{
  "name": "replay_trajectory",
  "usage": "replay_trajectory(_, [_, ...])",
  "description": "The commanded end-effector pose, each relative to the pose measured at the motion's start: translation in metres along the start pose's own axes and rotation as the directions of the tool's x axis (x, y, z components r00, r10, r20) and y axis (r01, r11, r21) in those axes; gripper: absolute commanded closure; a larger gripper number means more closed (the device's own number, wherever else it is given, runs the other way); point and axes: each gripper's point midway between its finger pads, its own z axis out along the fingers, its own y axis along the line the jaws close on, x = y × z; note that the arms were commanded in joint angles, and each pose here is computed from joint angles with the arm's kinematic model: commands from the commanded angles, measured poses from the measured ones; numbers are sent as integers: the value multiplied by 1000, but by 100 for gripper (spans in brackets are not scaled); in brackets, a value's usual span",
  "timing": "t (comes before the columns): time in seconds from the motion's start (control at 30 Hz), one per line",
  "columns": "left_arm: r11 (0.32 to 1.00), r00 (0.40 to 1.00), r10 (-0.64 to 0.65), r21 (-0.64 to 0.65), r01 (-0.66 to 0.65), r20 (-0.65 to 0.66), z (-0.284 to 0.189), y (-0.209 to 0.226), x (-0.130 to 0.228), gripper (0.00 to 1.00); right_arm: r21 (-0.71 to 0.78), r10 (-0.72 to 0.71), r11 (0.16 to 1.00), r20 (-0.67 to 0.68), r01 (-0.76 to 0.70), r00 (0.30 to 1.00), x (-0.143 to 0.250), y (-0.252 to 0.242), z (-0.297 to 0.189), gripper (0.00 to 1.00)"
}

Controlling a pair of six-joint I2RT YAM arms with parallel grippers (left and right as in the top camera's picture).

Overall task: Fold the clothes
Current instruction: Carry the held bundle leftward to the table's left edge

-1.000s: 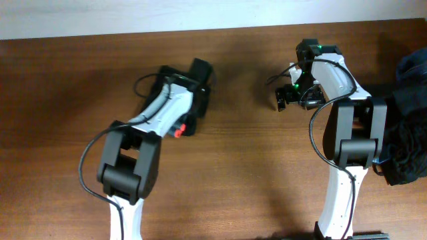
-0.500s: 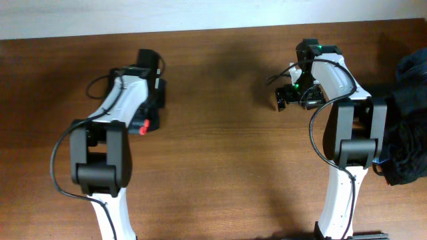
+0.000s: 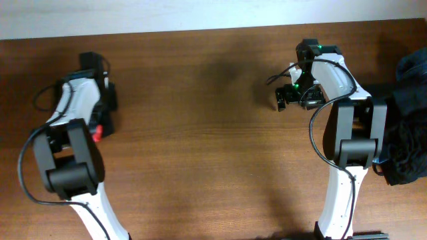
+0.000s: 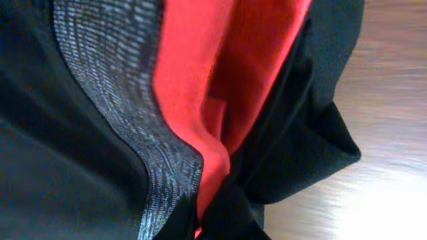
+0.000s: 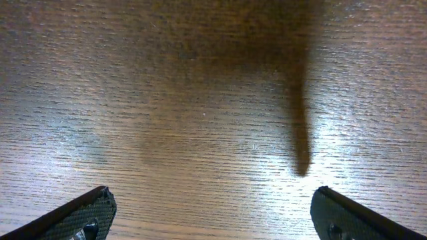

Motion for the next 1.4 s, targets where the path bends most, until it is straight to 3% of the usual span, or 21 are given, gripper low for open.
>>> replay_trajectory(0.0, [993,994,106,-56,-108,-32,16,33,9,100,13,-4,1000,7,4,1000,1,-1,-5,1])
replay_trajectory(0.43, [988,996,-45,-142,55,78,33,135,0,100,13,-4,1000,7,4,1000,1,-1,-5,1])
replay_trajectory(0.63, [995,991,7,-96,6,137,39,160,-3,99,13,-3,1000,7,3,1000,1,-1,-5,1])
replay_trajectory(0.87, [989,986,1,-144,24,167,42,203,3,97,13,-3,1000,7,3,1000,1,-1,-5,1])
replay_trajectory(1.37, [994,976,-40,-94,61,213,65,228,14,96,13,-4,1000,7,4,1000,1,-1,-5,1])
